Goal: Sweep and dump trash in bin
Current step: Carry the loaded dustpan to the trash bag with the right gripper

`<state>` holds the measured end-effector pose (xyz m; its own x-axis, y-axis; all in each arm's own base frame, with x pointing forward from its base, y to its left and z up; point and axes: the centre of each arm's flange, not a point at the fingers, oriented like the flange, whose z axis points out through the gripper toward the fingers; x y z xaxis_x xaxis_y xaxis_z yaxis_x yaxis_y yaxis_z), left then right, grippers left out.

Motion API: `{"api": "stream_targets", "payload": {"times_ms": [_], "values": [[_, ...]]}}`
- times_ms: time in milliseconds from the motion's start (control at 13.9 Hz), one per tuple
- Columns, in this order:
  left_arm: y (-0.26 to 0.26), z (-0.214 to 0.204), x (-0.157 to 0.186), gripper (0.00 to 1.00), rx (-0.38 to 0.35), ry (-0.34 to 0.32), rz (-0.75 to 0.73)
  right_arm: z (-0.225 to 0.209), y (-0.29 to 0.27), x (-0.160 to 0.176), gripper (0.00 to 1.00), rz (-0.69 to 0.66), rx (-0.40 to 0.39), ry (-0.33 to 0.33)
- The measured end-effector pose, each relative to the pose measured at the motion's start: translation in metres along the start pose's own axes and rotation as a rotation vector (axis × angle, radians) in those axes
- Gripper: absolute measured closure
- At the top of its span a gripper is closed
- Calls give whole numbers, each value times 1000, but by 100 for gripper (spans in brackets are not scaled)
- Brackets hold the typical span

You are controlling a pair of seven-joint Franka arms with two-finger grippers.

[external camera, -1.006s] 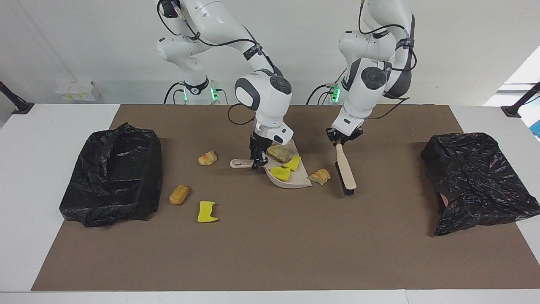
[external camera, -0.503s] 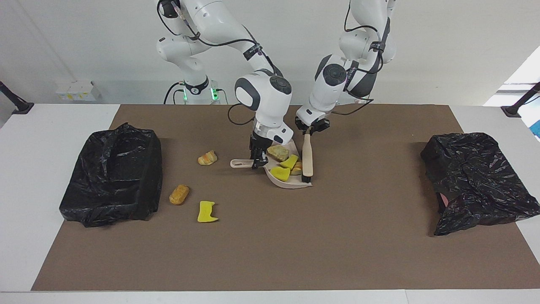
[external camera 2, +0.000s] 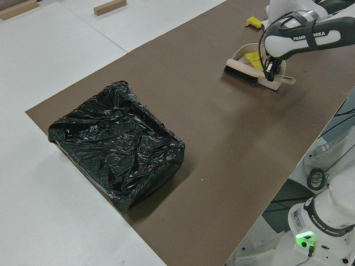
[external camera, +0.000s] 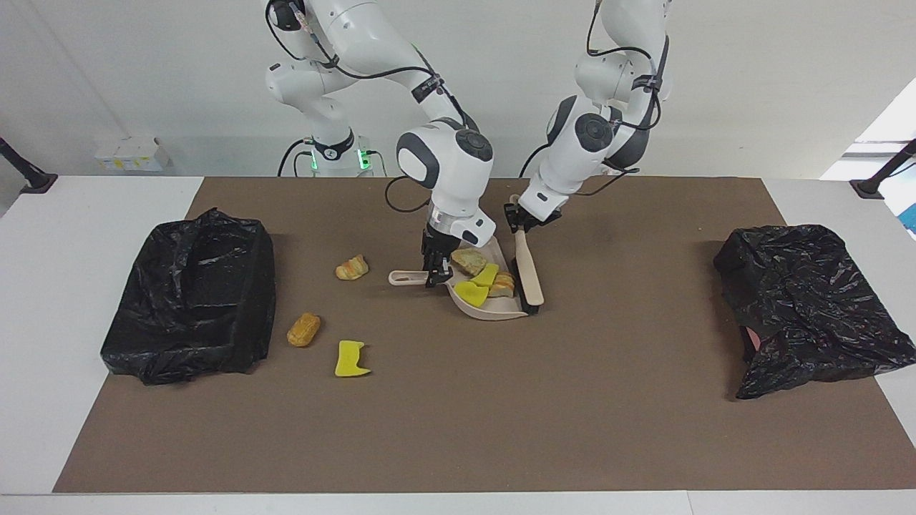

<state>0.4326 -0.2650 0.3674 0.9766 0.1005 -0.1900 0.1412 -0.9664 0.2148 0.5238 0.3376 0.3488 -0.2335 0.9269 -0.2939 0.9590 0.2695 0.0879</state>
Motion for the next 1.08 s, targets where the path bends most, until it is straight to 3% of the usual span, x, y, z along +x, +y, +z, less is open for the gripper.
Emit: {"api": "stream_targets", "payload": {"times_ms": [288,503,719,935,1078], "values": [[-45,-23,30,74,-9,8,-52,2,11,-27,68,55,-3,15],[-54,-20,27,74,55,3,1,-22,23,-86,68,105,-27,54],[-31,-8,-2,74,93,-10,84,-48,26,-175,68,127,-47,110],[13,5,-49,74,122,-16,130,-69,16,-256,68,183,-77,106],[44,11,-84,74,140,-10,139,-73,6,-310,68,199,-84,138]]}}
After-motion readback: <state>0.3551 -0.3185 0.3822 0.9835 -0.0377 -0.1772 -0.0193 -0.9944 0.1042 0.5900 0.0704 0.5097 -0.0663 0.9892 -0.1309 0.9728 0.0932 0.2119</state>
